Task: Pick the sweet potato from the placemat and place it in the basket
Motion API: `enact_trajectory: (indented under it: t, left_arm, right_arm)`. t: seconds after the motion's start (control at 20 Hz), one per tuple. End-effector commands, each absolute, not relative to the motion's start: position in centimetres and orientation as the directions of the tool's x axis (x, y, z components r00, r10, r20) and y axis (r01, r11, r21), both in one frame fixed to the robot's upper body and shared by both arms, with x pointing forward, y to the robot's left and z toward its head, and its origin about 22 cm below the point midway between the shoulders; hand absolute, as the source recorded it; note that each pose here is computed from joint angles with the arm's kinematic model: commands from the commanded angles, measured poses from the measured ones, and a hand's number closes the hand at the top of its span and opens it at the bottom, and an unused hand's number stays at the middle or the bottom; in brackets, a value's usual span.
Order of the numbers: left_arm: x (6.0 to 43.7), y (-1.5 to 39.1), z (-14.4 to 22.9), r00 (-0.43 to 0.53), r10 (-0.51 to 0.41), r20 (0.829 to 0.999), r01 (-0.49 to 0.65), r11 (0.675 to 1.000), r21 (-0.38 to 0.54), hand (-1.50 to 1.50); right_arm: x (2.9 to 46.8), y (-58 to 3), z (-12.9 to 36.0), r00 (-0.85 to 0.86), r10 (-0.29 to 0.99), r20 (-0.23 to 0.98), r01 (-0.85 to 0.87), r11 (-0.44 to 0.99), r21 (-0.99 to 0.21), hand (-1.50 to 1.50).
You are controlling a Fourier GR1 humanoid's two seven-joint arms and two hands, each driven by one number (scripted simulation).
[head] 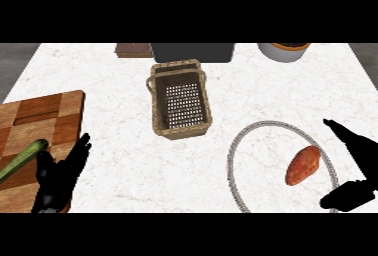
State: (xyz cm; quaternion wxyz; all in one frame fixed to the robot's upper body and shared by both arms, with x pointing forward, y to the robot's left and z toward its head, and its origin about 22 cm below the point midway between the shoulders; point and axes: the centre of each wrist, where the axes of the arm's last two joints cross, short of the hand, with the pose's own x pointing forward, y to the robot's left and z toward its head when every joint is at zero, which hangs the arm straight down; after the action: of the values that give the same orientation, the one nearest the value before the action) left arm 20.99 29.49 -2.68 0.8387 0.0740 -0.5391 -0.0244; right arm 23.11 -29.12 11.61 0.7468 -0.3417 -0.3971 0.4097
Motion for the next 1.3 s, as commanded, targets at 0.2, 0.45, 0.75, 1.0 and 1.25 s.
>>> enact_trajectory:
  t: [0.2, 0.45, 0.75, 1.0, 1.25]
  left_arm:
    - [20.4, 29.9, -5.1, 0.530, -0.088, 0.844, -0.058, 0.989, 0.139, 0.00]
    - [18.5, 29.1, -4.2, 0.526, -0.114, 0.843, -0.042, 0.986, 0.159, 0.00]
    - [20.0, 29.7, -5.4, 0.531, -0.108, 0.841, -0.030, 0.989, 0.145, 0.00]
    - [19.0, 29.3, -5.5, 0.534, -0.098, 0.840, -0.047, 0.988, 0.146, 0.00]
    - [20.7, 30.7, -5.2, 0.530, -0.107, 0.841, -0.038, 0.988, 0.149, 0.00]
  right_arm:
    - [25.1, -29.3, 9.8, 0.350, 0.879, 0.325, -0.313, 0.437, -0.843, -1.50]
    - [24.7, -29.2, 6.6, 0.370, 0.887, 0.276, -0.381, 0.416, -0.826, -1.50]
    - [25.8, -29.0, 6.5, 0.385, 0.896, 0.223, -0.440, 0.390, -0.809, -1.50]
    - [24.8, -27.1, 5.2, 0.370, 0.898, 0.238, -0.434, 0.394, -0.810, -1.50]
    - [25.8, -27.7, 4.8, 0.371, 0.895, 0.248, -0.414, 0.398, -0.818, -1.50]
